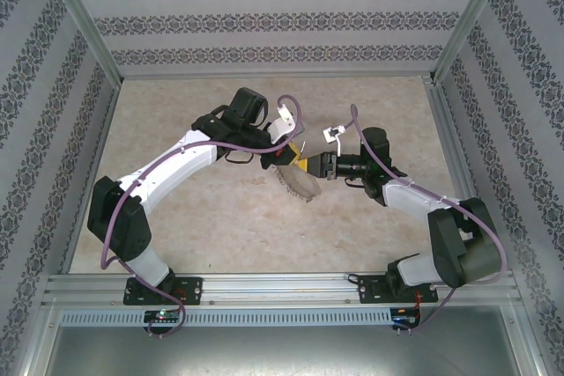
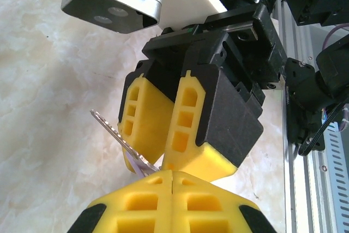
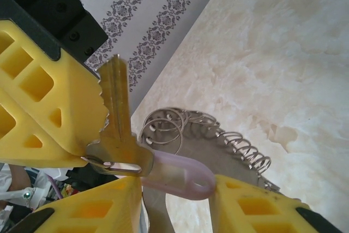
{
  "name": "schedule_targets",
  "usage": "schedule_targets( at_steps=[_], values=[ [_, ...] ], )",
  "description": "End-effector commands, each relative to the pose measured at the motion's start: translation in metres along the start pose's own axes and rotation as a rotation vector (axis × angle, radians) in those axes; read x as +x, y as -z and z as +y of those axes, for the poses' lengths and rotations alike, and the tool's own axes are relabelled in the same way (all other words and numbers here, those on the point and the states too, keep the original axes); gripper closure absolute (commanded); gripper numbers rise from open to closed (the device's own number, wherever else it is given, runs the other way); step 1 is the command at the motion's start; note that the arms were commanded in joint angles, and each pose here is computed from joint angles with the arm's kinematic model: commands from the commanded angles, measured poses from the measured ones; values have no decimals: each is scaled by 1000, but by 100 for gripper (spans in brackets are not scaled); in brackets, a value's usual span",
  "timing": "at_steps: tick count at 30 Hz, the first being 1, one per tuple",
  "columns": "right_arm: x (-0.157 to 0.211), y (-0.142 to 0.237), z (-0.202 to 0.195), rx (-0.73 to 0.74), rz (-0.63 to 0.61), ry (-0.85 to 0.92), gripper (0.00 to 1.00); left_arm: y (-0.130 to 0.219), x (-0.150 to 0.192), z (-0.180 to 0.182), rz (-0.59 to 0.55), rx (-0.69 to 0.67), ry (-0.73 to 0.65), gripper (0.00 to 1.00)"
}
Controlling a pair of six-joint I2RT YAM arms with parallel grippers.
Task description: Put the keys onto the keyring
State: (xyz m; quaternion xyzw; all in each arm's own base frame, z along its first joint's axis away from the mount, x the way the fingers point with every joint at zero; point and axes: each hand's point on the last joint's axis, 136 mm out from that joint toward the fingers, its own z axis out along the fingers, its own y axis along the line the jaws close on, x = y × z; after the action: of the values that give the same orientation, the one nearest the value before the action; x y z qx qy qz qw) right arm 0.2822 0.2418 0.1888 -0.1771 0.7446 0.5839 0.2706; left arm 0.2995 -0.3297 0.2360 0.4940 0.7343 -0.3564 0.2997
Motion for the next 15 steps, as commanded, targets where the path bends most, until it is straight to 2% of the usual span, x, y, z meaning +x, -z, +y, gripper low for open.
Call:
schedule_targets(
  at_steps=[1,3,5,6,15],
  values=[
    [-10,6,13,-18,-36,74,66,4,-6,-7,-10,43,-17,100],
    [-11,8,15,-18,-40,76,65,4,-7,-8,-10,46,-18,100],
    [-12,9,16,-15,-49,78,49,3,-6,-8,-6,51,-15,100],
    [-13,10,17,-14,-53,82,46,4,-6,-8,-6,50,-17,100],
    [-20,12,23,-33,-56,94,43,4,-6,-10,-4,63,-17,100]
  ],
)
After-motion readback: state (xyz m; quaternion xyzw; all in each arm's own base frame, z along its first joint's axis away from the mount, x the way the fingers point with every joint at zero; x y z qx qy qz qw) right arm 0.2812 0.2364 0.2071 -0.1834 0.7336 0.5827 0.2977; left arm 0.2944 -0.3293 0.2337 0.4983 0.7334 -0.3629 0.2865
